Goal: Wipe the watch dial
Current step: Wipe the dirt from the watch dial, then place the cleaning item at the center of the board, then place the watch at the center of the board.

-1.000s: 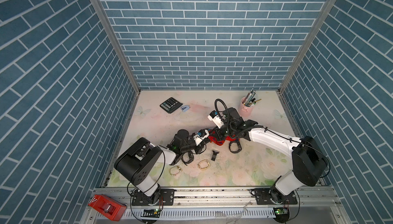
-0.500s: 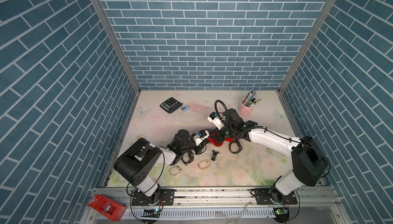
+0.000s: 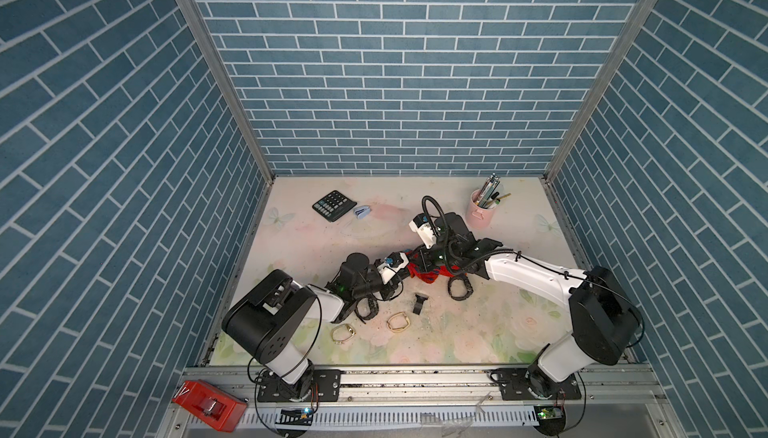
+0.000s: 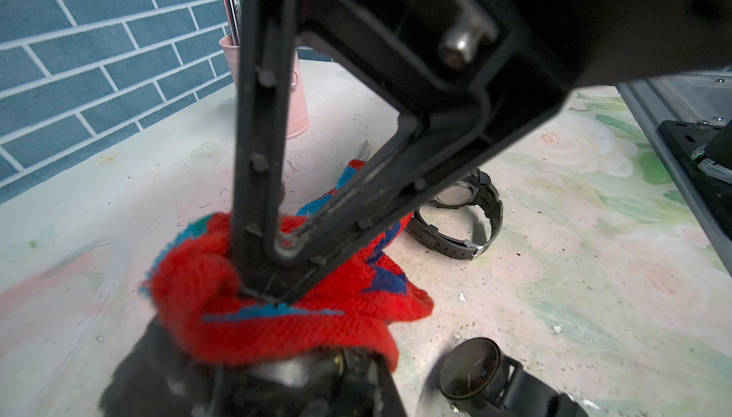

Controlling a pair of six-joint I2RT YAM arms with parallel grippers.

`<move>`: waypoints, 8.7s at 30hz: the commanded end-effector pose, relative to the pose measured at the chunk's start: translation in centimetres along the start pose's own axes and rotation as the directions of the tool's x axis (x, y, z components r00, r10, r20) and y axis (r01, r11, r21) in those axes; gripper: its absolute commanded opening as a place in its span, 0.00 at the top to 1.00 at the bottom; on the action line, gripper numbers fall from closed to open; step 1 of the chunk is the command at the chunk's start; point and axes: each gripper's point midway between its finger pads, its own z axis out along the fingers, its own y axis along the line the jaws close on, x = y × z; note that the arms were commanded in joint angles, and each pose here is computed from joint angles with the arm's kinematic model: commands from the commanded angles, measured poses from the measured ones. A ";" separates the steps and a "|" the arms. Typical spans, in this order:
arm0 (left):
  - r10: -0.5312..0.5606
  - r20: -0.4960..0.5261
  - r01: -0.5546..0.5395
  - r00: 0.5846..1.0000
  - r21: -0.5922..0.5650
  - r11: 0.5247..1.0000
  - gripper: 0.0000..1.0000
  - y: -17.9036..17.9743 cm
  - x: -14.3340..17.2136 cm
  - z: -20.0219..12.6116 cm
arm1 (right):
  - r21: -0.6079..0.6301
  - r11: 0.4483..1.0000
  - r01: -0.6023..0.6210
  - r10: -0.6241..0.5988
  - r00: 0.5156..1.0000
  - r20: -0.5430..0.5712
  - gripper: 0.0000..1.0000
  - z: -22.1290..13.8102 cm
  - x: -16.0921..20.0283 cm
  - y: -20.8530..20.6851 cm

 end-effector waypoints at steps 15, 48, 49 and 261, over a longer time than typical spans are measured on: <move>0.095 0.161 -0.101 0.982 0.035 0.994 1.00 -0.8 -5.0 0.1 | -0.144 0.990 -0.007 -0.028 0.970 -0.240 1.00 0.6 7.5 1.0; 0.105 0.186 -0.122 0.977 0.082 0.989 1.00 -1.3 -5.5 1.0 | -0.302 0.952 -0.056 0.034 0.996 -0.077 1.00 0.3 1.9 2.5; 0.103 0.188 -0.120 0.977 0.081 0.989 1.00 -1.3 -5.6 0.9 | -0.304 0.950 -0.064 0.036 0.995 -0.095 1.00 0.4 2.6 2.5; -0.003 -0.166 -0.120 0.986 -0.726 0.677 0.00 6.2 -3.3 -8.3 | 0.731 0.643 -0.229 0.202 0.971 0.126 1.00 -17.9 3.0 -24.4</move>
